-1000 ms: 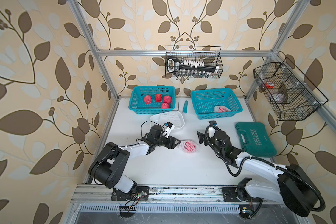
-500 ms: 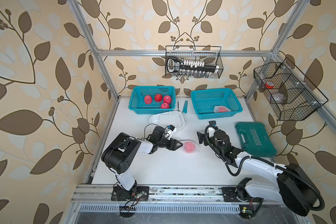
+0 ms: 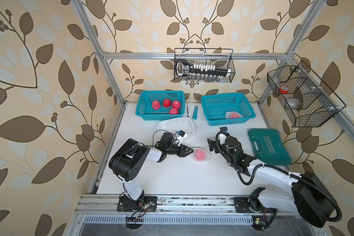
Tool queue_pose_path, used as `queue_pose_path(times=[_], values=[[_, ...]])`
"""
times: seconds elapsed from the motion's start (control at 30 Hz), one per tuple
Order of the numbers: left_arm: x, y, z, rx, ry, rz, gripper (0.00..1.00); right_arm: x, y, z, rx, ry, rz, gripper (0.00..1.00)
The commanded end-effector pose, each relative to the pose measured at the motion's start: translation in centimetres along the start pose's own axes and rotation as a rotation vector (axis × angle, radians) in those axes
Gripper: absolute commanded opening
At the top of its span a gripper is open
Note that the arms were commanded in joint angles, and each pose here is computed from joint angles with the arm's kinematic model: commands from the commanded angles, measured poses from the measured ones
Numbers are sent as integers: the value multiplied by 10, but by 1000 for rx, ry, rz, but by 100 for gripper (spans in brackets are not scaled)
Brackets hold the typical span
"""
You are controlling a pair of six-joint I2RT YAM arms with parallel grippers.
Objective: Remove foam nets from apples
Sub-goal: Adjust the apple at the center of the board.
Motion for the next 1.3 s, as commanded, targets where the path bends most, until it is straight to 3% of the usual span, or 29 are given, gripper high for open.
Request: queue_pose_path(times=[0.0, 0.2, 0.4, 0.53, 0.67, 1.07, 1.27], values=[[2, -10, 6, 32, -19, -50, 41, 1, 5, 9, 16, -12, 14, 100], [1, -17, 8, 49, -29, -65, 41, 1, 6, 8, 18, -9, 16, 99], [1, -19, 8, 55, -35, -84, 20, 1, 5, 9, 19, -13, 10, 100], [2, -20, 8, 50, -47, -102, 17, 1, 5, 9, 16, -11, 6, 99], [-1, -24, 10, 58, -49, -106, 0, 1, 3, 9, 17, -13, -3, 99], [-42, -55, 36, 124, 55, 74, 0, 1, 2, 9, 18, -15, -15, 99], [-49, -66, 38, 154, 209, 216, 0, 0, 3, 10, 24, -15, -8, 100]])
Point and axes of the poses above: each gripper's point midway between its finger pads, its own x axis out along the fingers, its own y axis along the line the jaws close on, z = x × y, the point moved 5 cm from there along -x, back along the fingers, and after that the axes turned 8 degrees about x, right-handed, at the moved point
